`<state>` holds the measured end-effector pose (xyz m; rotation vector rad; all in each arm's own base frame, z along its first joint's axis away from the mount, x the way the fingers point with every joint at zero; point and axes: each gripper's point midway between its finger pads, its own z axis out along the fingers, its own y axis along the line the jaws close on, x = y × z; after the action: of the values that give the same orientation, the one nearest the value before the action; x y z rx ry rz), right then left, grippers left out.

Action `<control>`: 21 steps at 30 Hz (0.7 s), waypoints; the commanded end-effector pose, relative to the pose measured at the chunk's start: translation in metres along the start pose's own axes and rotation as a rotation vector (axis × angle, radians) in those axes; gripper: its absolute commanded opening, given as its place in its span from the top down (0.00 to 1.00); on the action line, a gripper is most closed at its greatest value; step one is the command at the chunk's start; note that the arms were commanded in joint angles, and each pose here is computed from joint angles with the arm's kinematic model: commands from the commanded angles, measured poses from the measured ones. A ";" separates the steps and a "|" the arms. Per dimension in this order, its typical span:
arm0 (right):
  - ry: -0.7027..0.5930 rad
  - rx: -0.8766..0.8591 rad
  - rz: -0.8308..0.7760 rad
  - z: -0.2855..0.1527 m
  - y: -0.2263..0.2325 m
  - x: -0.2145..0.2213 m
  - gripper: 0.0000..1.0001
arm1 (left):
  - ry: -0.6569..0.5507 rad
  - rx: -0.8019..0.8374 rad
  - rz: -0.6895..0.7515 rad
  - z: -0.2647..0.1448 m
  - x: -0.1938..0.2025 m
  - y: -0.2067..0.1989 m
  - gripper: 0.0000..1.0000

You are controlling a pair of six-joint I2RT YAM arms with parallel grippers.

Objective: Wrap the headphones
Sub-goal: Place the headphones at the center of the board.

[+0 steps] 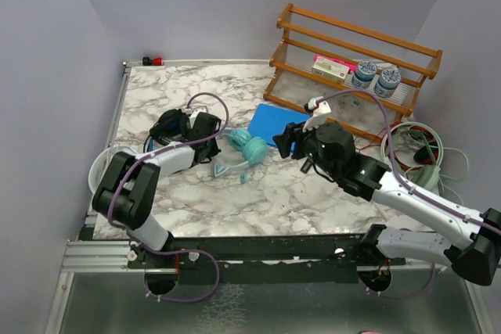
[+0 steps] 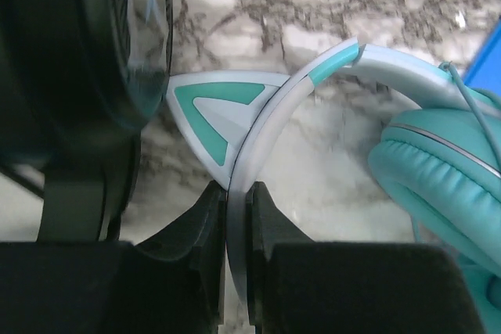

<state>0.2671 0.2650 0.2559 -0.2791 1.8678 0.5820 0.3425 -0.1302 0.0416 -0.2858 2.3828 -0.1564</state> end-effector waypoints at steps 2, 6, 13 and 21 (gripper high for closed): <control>-0.033 -0.007 -0.035 -0.018 -0.009 0.000 0.36 | -0.196 0.006 -0.084 0.041 -0.077 -0.015 1.00; -0.043 -0.011 -0.051 -0.022 -0.011 -0.001 0.31 | -0.241 -0.020 -0.066 0.062 -0.118 -0.026 0.96; -0.022 0.060 -0.050 -0.012 -0.034 0.009 0.13 | -0.233 0.008 -0.092 0.031 -0.134 -0.034 0.29; -0.055 0.195 -0.004 0.004 -0.081 -0.004 0.09 | -0.136 0.155 -0.102 -0.022 -0.091 -0.041 0.01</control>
<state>0.2919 0.2144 0.2332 -0.2090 1.8877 0.4360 0.4423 -0.1343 0.1262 -0.3622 2.1436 -0.2343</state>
